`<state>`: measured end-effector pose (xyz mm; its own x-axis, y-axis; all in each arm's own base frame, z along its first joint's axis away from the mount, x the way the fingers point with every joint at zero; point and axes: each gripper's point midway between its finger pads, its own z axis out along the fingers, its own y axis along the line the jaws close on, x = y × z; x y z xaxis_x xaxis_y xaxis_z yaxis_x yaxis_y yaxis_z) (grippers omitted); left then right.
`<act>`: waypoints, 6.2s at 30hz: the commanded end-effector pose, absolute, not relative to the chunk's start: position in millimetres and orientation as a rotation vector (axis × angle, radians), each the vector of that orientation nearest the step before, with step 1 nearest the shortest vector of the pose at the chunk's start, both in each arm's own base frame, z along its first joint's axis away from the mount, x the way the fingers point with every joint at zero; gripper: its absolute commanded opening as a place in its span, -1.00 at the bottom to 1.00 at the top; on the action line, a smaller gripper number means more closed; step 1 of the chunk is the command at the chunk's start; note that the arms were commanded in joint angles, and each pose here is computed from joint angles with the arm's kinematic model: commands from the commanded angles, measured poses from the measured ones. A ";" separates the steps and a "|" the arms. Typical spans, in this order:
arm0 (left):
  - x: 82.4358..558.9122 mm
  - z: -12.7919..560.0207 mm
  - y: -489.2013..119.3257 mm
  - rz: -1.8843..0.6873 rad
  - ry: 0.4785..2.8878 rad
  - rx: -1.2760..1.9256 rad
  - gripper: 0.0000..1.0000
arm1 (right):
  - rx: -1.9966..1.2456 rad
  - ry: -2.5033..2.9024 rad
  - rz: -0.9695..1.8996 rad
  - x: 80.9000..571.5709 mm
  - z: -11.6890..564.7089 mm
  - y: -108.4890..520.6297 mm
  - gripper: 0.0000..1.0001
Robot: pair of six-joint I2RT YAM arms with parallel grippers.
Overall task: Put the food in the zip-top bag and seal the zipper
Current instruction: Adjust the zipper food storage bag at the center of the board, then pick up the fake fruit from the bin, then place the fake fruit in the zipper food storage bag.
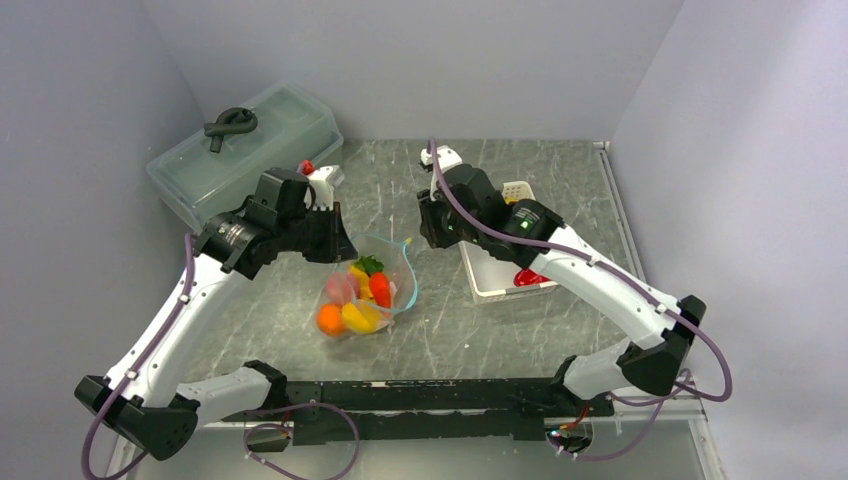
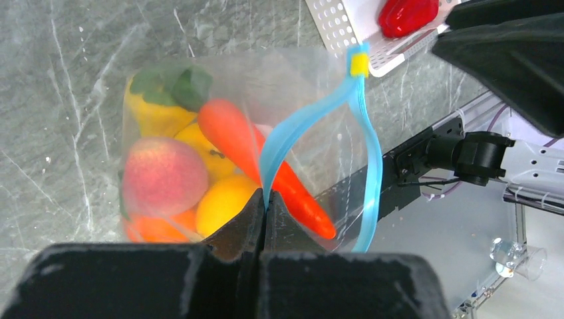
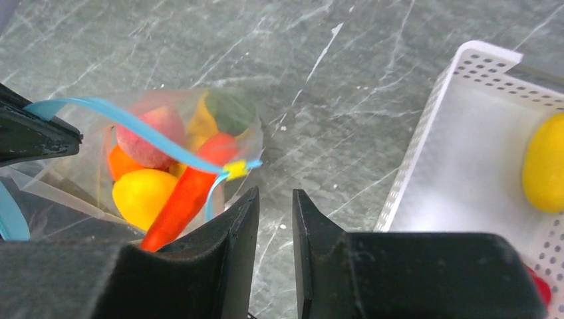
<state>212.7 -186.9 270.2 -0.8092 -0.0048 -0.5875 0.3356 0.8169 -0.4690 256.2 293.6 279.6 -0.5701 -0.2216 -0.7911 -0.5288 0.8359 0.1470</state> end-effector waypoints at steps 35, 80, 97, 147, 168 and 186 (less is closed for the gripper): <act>220.2 293.6 -179.3 -0.706 2.335 0.259 -1.00 | -0.060 2.257 0.056 392.6 200.0 117.5 0.25; 210.9 299.1 -172.0 -0.698 2.343 0.222 -1.00 | -0.003 2.485 -0.295 453.0 73.4 61.5 0.66; 208.6 297.5 -169.7 -0.695 2.340 0.212 -1.00 | 0.001 2.491 -0.381 455.2 62.3 51.6 0.39; 232.8 312.3 -181.3 -0.749 2.240 0.120 -1.00 | -0.340 2.122 0.937 281.8 316.7 216.8 -0.52; 239.2 304.7 -191.3 -0.800 2.269 0.063 -1.00 | -0.814 1.896 1.371 180.2 364.4 317.5 -0.50; 239.5 304.1 -192.2 -0.803 2.276 0.062 -1.00 | -0.883 2.042 1.316 172.9 314.9 371.4 -0.51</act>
